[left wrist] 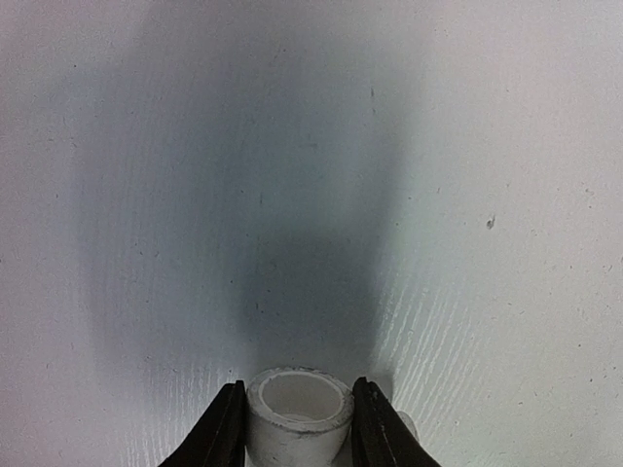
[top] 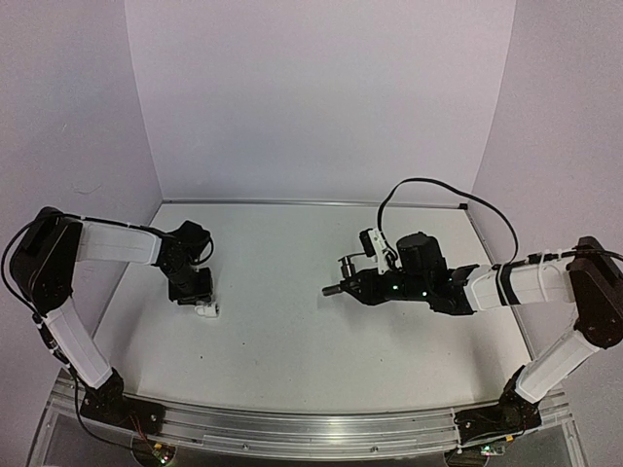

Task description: Install the water faucets

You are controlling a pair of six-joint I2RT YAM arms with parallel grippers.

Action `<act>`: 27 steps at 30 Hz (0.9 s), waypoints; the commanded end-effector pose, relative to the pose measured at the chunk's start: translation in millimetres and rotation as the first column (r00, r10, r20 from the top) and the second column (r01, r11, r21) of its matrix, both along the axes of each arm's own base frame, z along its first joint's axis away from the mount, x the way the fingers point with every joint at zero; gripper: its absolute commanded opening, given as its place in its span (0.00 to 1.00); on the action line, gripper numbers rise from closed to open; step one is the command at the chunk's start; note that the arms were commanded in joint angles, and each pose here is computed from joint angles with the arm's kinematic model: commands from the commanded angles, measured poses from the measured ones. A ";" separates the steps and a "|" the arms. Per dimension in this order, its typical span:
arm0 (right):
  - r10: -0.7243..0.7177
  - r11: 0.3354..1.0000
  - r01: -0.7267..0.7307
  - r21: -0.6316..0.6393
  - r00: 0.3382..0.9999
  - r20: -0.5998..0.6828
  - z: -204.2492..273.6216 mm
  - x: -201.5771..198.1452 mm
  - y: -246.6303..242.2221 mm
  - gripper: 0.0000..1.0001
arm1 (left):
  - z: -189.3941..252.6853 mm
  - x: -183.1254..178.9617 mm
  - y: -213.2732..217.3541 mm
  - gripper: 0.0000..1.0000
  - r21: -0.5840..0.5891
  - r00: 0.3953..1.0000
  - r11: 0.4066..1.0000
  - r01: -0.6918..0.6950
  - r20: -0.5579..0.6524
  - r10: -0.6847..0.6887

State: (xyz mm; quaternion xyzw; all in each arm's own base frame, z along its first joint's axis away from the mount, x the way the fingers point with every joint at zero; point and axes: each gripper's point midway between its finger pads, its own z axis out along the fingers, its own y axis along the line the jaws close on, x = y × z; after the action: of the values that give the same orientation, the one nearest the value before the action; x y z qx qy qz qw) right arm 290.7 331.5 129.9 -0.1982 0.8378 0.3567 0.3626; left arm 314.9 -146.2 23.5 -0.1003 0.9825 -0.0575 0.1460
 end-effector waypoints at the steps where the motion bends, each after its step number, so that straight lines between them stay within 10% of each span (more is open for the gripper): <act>1: 0.036 0.999 -0.037 0.012 0.996 0.082 20.4 4.4 15.4 0.00 | 6.9 -10.6 -18.0 0.06 -0.118 0.998 0.991 0.058 -0.012 -0.060; 7: 0.277 0.954 -0.221 -0.203 0.907 0.315 39.4 -15.6 44.6 0.00 | 49.2 -27.8 -76.3 0.00 -0.430 0.963 0.869 0.246 0.010 -0.268; 17: 0.690 0.724 -0.481 -0.495 0.492 0.531 92.2 -69.1 107.2 0.00 | 118.0 -70.6 -134.8 0.00 -0.777 0.843 0.489 0.396 0.097 -0.530; 27: 0.861 0.500 -0.522 -0.691 0.217 0.459 105.9 -100.0 148.6 0.00 | 123.4 -91.3 -140.1 0.00 -0.855 0.817 0.395 0.337 0.057 -0.574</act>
State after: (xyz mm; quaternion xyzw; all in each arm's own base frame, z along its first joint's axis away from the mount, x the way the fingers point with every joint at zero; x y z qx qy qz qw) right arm 208.0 472.7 230.8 -0.7014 0.5200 0.2071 0.4413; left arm 230.1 -276.2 122.6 0.0838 0.8635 -0.4943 -0.0543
